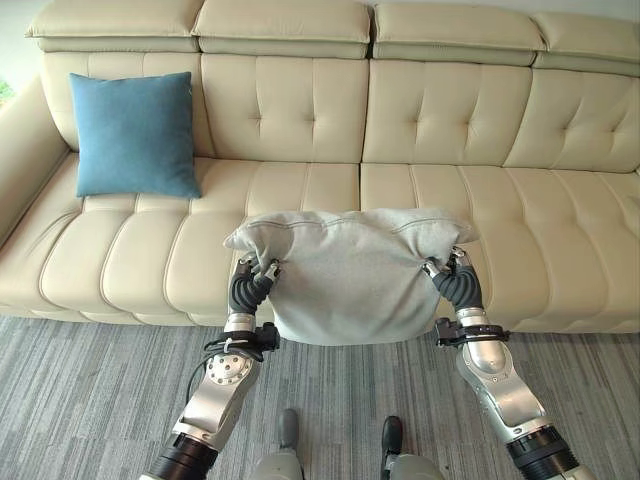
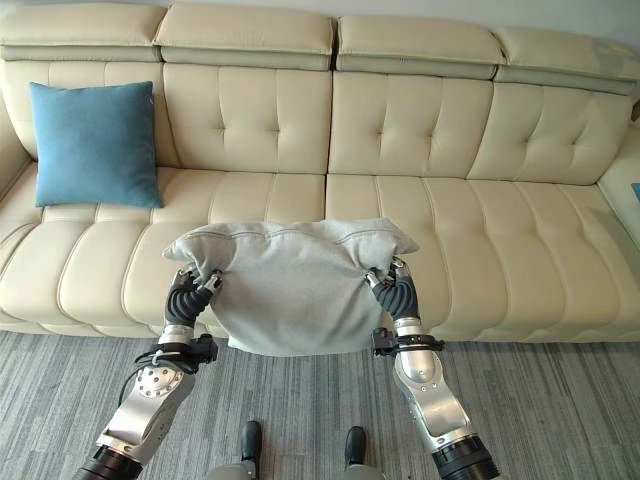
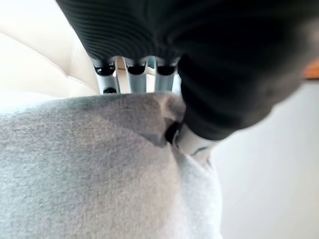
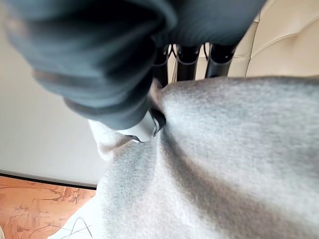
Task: Pick up all the scattered cushions and arrange them neatly on the sofa.
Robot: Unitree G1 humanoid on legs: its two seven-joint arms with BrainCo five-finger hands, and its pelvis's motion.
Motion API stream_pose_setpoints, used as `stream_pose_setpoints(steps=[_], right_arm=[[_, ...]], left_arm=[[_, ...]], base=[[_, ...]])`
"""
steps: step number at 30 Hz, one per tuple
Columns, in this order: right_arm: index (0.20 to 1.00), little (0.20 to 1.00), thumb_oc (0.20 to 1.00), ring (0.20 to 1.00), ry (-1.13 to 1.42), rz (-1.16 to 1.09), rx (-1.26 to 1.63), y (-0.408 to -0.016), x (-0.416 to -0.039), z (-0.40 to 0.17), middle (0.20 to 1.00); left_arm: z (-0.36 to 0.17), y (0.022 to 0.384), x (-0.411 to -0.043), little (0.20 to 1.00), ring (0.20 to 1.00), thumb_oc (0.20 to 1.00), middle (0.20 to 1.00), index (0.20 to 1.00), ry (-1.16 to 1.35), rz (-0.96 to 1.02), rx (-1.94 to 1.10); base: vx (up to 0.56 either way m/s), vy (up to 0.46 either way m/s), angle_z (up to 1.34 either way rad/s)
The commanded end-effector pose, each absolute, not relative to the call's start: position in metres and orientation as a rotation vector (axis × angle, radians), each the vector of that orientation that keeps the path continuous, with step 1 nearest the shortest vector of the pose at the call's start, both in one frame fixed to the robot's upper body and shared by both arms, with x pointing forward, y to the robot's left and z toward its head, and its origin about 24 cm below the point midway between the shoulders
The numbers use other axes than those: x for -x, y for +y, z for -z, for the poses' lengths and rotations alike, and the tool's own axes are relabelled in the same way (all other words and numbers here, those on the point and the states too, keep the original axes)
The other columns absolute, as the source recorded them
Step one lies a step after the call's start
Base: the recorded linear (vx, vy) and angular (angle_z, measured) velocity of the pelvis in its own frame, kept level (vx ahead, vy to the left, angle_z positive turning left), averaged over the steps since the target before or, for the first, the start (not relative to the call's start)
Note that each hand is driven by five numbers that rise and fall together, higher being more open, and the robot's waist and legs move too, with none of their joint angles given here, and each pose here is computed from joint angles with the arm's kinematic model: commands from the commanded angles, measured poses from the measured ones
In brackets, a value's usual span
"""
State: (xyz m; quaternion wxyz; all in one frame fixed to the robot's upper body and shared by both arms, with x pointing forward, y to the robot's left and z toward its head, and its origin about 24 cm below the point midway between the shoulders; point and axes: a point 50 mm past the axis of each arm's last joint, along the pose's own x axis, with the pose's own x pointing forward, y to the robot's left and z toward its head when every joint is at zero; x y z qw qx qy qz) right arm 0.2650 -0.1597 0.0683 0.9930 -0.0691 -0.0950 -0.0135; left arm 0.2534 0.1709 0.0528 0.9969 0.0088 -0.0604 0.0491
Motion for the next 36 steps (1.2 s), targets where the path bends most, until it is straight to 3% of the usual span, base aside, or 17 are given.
stream_pose_setpoints(steps=[1, 22, 36], right_arm=[[0.2, 0.2, 0.2, 0.2, -0.423, 0.066, 0.112, -0.166, -0.264, -0.111, 0.2], [0.2, 0.2, 0.2, 0.2, -0.342, 0.187, 0.118, -0.206, -0.257, -0.097, 0.2], [0.2, 0.2, 0.2, 0.2, -0.267, 0.112, 0.046, -0.182, -0.25, -0.078, 0.2]], left_arm=[[-0.082, 0.179, -0.262, 0.2, 0.2, 0.2, 0.2, 0.2, -0.279, -0.098, -0.053], [-0.072, 0.187, -0.253, 0.2, 0.2, 0.2, 0.2, 0.2, -0.228, -0.115, 0.021], [-0.068, 0.197, -0.248, 0.2, 0.2, 0.2, 0.2, 0.2, -0.216, -0.118, -0.024]], base=[[0.0, 0.218, 0.27], [0.32, -0.07, 0.02], [0.18, 0.105, -0.22]])
